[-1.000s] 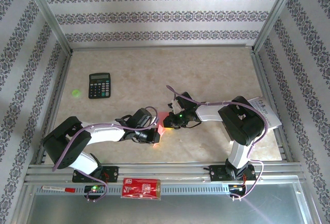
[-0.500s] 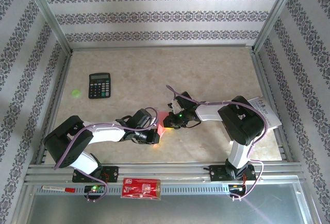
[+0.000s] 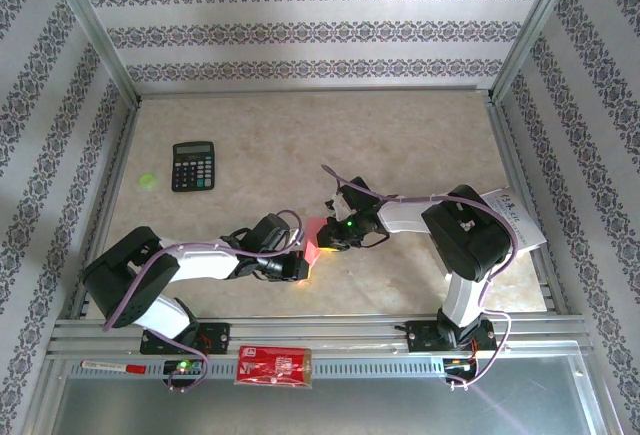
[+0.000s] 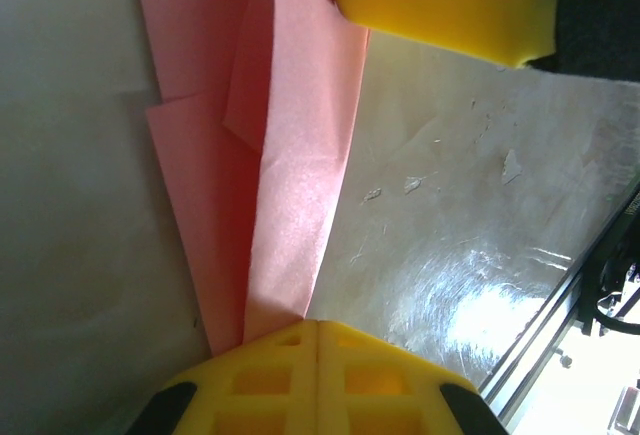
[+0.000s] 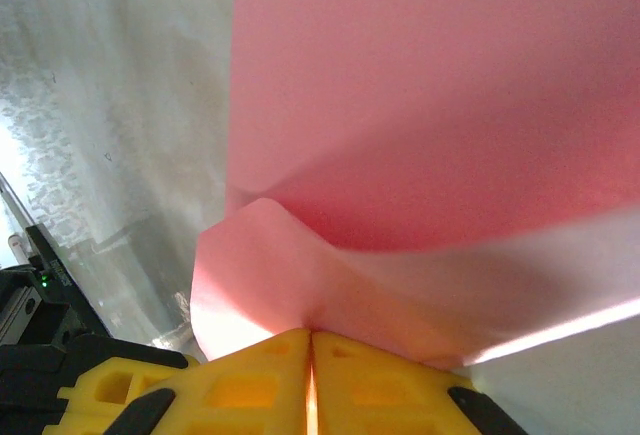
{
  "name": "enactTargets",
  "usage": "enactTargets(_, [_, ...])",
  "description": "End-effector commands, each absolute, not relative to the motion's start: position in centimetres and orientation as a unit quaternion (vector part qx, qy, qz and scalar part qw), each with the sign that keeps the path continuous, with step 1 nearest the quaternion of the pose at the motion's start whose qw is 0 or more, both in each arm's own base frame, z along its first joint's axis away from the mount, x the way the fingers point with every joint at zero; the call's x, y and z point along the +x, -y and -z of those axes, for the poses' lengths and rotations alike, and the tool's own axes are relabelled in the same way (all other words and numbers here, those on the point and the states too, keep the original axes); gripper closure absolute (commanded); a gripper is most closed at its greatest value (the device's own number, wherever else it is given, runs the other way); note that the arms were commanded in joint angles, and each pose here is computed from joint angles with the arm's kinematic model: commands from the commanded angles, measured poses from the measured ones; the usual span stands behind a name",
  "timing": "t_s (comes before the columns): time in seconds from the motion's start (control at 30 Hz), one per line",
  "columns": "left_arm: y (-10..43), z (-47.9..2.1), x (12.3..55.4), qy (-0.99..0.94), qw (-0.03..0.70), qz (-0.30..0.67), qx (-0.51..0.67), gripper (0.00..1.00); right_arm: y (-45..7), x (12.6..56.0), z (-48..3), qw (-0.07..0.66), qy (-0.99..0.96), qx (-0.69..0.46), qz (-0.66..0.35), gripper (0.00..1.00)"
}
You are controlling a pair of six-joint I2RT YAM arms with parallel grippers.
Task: Fold a paper plane with a square sheet of paper (pick it up from the middle)
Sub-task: Fold the wing for the fifth time at the center of the table.
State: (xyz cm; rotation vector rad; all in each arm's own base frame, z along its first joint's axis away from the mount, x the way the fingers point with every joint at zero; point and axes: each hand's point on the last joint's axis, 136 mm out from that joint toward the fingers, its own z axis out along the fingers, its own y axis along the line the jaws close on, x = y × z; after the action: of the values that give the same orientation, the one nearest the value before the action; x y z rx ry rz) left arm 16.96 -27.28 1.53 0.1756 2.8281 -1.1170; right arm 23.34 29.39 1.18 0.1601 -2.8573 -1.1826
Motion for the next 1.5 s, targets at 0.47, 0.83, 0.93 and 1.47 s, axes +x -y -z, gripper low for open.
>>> enactTargets(0.47, [23.2, 1.6, 10.1, -0.949, -0.079, 0.303, 0.041, 1.00, -25.5, 23.0, 3.6, 0.041, 0.961, 0.002, 0.275, 0.87])
enactTargets(0.83, [22.1, 1.2, 8.7, -0.950, -0.103, 0.288, 0.057, 1.00, -25.6, 23.1, 3.8, 0.043, 0.961, 0.003, 0.274, 0.87])
enactTargets(0.93, [22.2, 0.5, 8.7, -0.950, -0.102, 0.288, 0.070, 1.00, -25.6, 23.0, 3.8, 0.043, 0.961, 0.003, 0.274, 0.87])
enactTargets(1.47, [28.5, -5.7, 17.8, -0.917, 0.038, 0.392, 0.070, 0.99, -25.7, 23.0, 3.7, 0.040, 0.960, 0.002, 0.277, 0.87])
